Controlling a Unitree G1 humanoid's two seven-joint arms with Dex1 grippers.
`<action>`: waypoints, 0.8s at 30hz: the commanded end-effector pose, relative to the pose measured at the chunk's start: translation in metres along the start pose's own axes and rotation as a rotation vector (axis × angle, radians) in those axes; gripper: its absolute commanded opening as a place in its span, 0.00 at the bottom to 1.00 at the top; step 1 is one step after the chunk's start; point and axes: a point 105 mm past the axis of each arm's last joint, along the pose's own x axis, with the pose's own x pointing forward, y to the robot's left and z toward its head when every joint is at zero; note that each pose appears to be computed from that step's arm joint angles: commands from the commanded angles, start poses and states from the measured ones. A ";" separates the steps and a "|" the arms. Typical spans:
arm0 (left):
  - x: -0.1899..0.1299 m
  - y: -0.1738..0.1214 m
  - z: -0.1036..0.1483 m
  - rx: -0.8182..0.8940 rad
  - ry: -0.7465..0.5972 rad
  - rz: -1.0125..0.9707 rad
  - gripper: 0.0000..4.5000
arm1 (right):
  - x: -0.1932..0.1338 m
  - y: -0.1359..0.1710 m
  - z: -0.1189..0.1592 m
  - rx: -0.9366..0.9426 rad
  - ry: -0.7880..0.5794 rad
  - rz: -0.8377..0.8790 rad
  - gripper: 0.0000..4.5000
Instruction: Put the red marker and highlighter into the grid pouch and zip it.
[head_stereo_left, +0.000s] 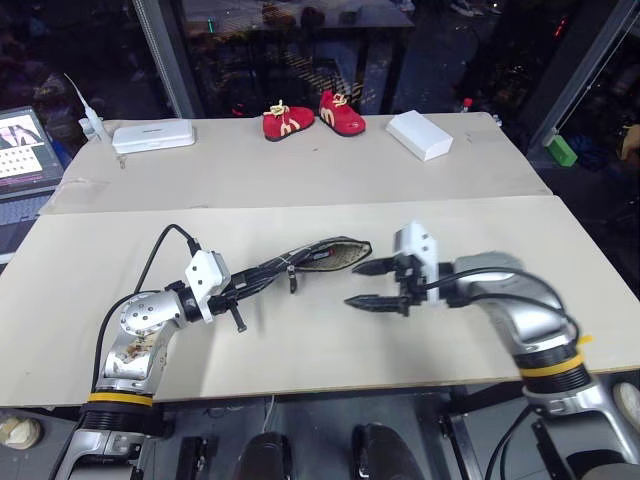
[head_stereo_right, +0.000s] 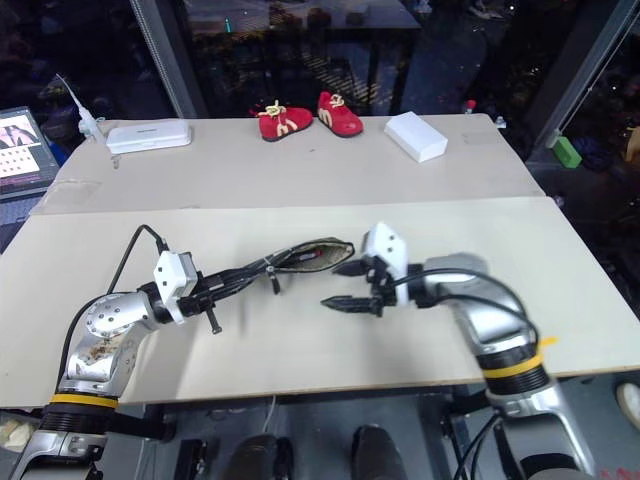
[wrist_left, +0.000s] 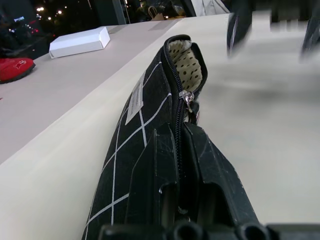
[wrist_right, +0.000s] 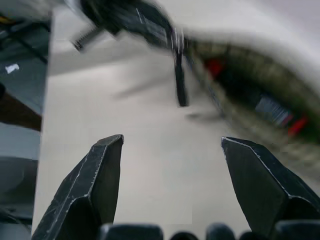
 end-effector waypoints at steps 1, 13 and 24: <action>0.001 0.003 0.011 0.043 -0.031 0.008 0.00 | 0.025 -0.001 -0.005 0.044 0.038 -0.082 0.77; 0.003 0.004 0.011 0.045 -0.034 0.007 0.00 | 0.076 0.005 0.034 0.003 -0.048 -0.060 0.77; 0.002 0.003 0.009 0.042 -0.034 0.012 0.00 | 0.073 -0.007 0.057 -0.015 -0.125 -0.101 0.46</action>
